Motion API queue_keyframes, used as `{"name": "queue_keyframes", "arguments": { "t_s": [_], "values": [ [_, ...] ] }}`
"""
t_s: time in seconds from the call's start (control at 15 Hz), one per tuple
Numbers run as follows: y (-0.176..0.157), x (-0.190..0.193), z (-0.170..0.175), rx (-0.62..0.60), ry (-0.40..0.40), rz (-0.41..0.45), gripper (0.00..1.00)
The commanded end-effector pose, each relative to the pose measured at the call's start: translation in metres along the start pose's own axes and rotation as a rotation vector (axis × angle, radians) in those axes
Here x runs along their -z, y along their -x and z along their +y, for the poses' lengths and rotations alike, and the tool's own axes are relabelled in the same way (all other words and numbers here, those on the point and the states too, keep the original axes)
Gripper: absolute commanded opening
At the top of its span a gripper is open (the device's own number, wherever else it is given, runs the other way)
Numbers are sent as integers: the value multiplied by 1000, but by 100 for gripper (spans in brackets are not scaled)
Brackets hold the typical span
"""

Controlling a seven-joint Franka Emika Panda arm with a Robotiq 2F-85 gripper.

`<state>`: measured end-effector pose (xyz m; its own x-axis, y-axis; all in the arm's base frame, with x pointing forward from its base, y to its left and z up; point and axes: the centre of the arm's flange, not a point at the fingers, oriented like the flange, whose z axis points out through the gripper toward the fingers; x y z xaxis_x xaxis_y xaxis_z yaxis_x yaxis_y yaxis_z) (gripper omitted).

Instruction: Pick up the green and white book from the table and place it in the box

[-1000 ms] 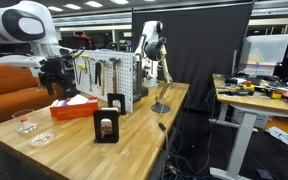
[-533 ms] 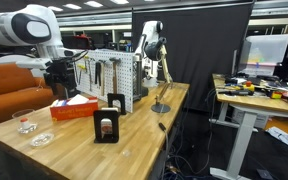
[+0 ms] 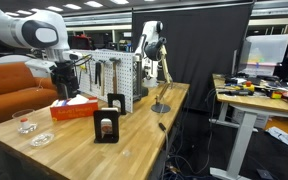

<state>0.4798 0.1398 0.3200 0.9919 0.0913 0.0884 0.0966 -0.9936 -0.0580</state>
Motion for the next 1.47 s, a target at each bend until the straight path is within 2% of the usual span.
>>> {"name": "queue_keyframes", "arguments": {
  "t_s": [0.0, 0.27, 0.33, 0.87, 1.07, 1.4],
  "values": [
    [-37, -22, 3, -61, -4, 7, 100],
    [-62, -46, 26, -84, 14, -9, 100],
    [-48, -42, 24, -80, 9, -15, 100],
    [-57, -48, 26, -85, 9, -15, 100],
    [-65, -62, 26, -149, -10, -35, 100],
    [-96, -96, 40, -350, -55, -73, 100]
  ]
}}
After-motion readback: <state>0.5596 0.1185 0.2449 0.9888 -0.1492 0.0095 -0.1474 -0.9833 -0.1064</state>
